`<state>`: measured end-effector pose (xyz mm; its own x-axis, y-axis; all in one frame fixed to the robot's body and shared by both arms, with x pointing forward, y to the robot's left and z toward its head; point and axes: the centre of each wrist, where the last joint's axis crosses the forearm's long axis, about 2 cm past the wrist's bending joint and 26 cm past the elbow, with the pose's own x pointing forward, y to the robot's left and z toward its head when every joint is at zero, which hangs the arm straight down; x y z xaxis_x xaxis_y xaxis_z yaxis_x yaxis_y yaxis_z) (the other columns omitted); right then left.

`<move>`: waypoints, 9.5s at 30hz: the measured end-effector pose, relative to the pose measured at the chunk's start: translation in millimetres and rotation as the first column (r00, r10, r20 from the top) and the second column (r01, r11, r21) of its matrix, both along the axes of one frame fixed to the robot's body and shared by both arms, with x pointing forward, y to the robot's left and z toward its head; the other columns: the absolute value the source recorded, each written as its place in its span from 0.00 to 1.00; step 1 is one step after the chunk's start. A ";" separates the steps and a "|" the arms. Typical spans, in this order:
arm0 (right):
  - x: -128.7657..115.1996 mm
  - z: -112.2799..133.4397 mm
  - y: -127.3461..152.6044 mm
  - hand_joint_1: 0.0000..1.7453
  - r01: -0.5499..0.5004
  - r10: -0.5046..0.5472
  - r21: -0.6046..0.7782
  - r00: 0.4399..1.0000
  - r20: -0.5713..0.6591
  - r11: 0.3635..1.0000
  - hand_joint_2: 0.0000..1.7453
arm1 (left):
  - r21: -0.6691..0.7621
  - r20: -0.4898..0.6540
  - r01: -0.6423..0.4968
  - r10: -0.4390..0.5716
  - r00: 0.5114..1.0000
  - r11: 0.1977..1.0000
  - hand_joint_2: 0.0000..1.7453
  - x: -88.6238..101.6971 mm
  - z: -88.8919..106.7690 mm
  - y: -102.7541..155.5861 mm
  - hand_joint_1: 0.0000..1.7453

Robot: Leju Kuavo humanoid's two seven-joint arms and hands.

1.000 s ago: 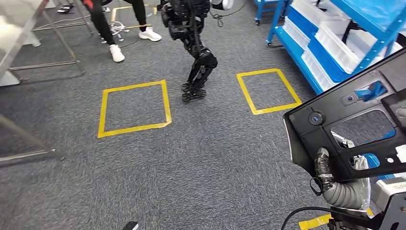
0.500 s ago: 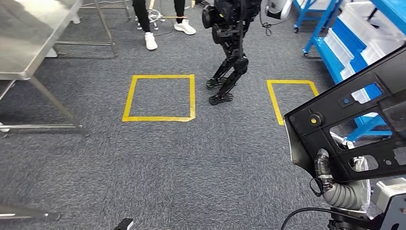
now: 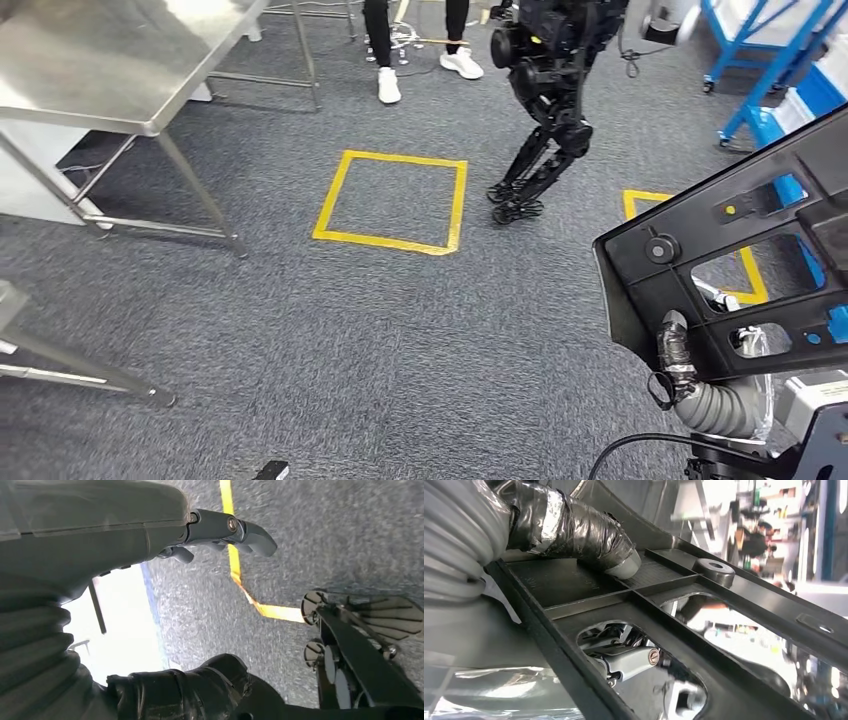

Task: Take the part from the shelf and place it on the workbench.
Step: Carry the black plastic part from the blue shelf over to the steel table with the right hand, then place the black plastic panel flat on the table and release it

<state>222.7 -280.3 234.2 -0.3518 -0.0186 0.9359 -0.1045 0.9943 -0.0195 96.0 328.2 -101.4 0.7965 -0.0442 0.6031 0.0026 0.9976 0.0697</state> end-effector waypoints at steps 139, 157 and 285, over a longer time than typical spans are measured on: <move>-1.8 -1.2 -1.6 1.00 -0.012 0.012 -0.021 0.999 -0.034 1.000 1.00 | -0.031 -0.016 0.029 -0.029 0.999 0.999 1.00 2.6 -0.2 -13.6 0.00; -8.3 -7.6 4.0 1.00 -0.011 0.008 -0.046 0.998 -0.055 0.999 1.00 | -0.007 -0.024 0.043 -0.043 0.999 0.999 1.00 0.1 -0.1 -2.8 0.00; 212.2 60.5 150.9 1.00 0.663 -0.193 -0.730 0.747 0.636 0.165 1.00 | -0.026 -0.032 0.372 -0.373 0.927 0.928 1.00 25.3 4.9 -37.6 0.00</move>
<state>434.9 -129.4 294.7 -0.2417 0.9700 0.0257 0.5808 0.1658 -0.7970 121.3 290.6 -96.4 0.7459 -0.3309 0.5781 0.3766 0.9254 0.0438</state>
